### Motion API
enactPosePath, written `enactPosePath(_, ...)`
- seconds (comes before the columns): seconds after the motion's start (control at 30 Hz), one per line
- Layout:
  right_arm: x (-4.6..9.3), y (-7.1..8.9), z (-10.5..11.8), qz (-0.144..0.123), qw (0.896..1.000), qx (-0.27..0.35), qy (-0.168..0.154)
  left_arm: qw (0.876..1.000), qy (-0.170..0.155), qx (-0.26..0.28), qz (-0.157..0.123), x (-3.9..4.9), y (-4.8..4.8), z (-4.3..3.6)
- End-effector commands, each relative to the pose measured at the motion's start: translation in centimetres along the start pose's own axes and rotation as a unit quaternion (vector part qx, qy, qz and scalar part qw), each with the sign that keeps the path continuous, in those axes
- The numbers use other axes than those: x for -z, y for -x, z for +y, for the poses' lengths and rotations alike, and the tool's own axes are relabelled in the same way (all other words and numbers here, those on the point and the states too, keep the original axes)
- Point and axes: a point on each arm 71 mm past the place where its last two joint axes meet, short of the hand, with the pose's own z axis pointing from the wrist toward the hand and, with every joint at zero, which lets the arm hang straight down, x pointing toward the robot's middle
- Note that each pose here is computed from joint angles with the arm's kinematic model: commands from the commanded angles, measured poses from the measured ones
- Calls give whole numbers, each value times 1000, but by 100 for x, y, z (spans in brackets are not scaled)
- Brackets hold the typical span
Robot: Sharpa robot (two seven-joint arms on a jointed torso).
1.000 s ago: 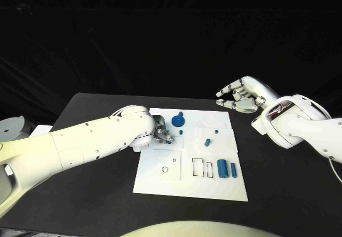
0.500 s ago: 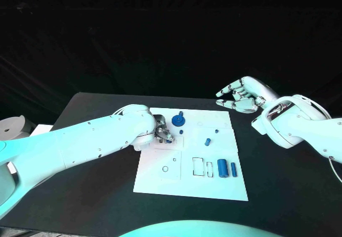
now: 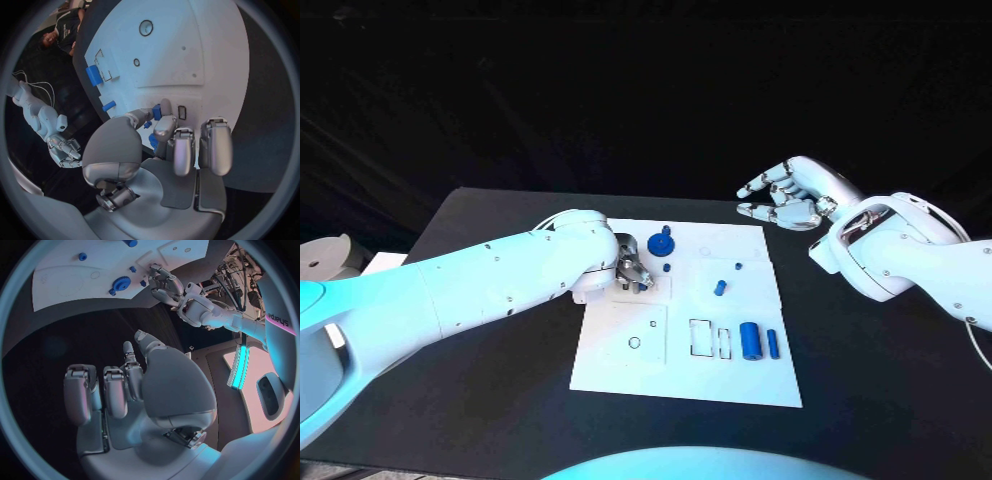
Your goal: Assemble the parts on the task board
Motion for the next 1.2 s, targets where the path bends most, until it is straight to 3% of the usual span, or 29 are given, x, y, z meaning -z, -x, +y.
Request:
enactPosePath(0.03,-1,-21,7,11,1000,4,3,999,5,-15,34,-39,-124,-6)
enactPosePath(0.7,2,-32,-1,16,1000,3,2,1000,8,-8,26,-40,-103,48)
enactPosePath(1.2,10,-25,-21,15,1000,4,-1,1000,7,12,4,35,-27,153)
